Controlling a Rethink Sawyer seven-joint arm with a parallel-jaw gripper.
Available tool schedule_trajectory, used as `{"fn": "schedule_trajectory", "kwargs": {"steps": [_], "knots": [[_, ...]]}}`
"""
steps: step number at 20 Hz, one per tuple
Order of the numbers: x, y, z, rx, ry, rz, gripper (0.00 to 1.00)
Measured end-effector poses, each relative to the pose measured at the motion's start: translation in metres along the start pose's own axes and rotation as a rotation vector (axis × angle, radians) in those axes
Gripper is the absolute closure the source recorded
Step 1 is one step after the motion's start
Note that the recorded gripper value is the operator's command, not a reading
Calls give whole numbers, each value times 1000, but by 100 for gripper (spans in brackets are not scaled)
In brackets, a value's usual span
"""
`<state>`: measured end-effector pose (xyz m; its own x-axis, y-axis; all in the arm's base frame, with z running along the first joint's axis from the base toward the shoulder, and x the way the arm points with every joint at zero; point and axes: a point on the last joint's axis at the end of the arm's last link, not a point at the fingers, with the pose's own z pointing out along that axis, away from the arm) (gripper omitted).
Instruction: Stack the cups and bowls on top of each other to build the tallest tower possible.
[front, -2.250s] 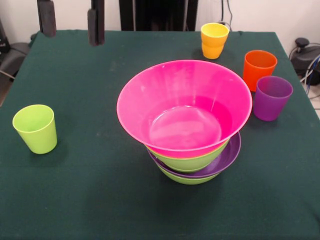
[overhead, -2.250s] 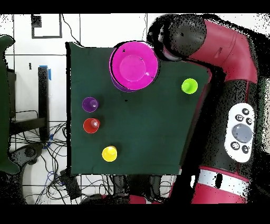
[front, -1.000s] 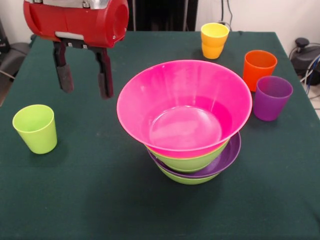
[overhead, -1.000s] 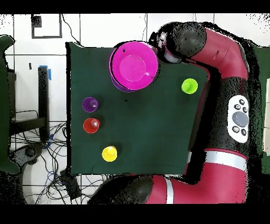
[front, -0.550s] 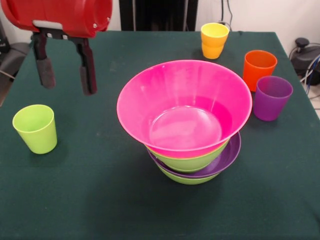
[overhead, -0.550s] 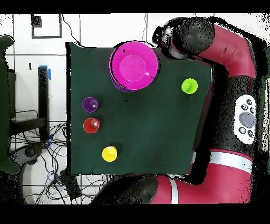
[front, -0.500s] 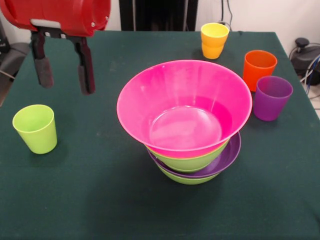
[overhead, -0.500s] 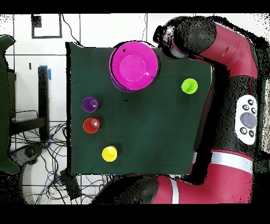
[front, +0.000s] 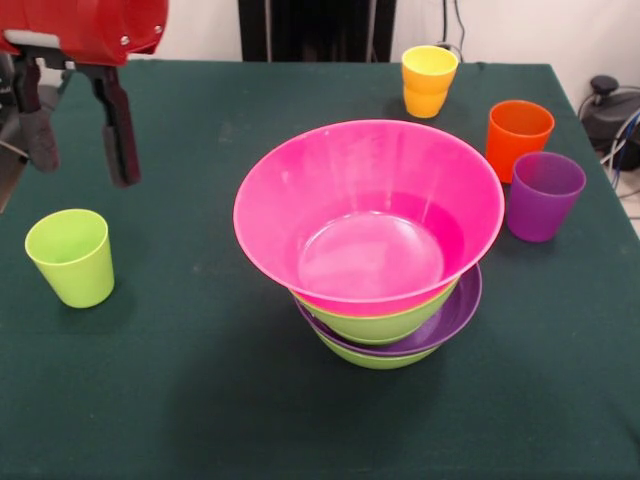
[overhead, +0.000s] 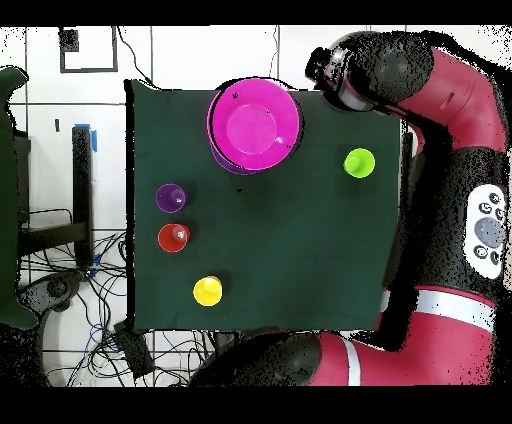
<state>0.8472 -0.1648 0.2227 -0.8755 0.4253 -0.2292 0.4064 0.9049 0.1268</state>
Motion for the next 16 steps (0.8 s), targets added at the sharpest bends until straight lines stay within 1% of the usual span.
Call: {"fn": "schedule_trajectory", "kwargs": {"steps": [9, 16], "knots": [[-2, -11, 6, -13, 5, 14, 0], [-3, -11, 9, -26, 8, 15, 0]]}}
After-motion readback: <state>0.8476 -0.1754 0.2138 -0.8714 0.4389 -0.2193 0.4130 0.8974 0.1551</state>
